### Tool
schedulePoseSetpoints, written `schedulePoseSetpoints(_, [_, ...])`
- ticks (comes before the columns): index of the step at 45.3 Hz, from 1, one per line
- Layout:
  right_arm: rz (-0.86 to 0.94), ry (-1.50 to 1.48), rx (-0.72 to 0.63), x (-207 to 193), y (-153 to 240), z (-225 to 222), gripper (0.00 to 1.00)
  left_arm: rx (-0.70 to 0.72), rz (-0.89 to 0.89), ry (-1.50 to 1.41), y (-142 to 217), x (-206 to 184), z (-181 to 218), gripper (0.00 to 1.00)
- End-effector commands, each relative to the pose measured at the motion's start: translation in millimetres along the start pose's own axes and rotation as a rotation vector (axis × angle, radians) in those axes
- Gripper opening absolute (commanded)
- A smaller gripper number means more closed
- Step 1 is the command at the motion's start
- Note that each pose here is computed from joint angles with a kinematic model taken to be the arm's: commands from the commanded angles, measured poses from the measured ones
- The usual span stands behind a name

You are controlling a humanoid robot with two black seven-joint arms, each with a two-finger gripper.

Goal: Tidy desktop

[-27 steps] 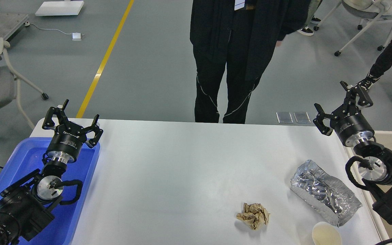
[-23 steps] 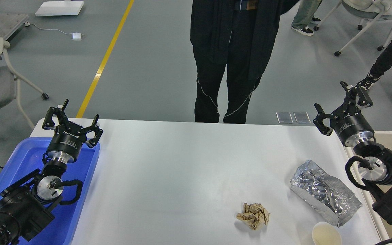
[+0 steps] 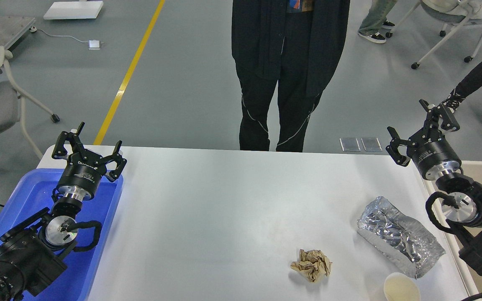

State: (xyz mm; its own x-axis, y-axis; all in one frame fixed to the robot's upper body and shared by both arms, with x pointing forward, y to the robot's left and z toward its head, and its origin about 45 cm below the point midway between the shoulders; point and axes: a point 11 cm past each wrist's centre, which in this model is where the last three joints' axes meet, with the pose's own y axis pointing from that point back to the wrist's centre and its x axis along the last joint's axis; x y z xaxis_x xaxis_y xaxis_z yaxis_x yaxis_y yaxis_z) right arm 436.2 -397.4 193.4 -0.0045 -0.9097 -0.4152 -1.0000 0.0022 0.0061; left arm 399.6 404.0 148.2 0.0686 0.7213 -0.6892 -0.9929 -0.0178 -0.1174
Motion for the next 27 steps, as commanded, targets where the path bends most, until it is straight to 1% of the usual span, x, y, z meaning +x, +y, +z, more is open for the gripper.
schedulePoseSetpoints(1, [0.004,0.015,0.009,7,1,-8,1.00,0.000,0.000,0.000,0,0,0,1.00])
schedulePoseSetpoints(9, [0.011,0.028,0.008,12,3,-12,1.00,0.000,0.001,-0.001,0,0,0,1.00])
schedulePoseSetpoints(21, [0.012,0.026,0.012,8,-1,-12,1.00,0.000,0.000,0.000,0,0,0,1.00])
schedulePoseSetpoints(27, [0.044,0.037,0.003,18,1,-11,1.00,0.000,0.000,0.000,0,0,0,1.00])
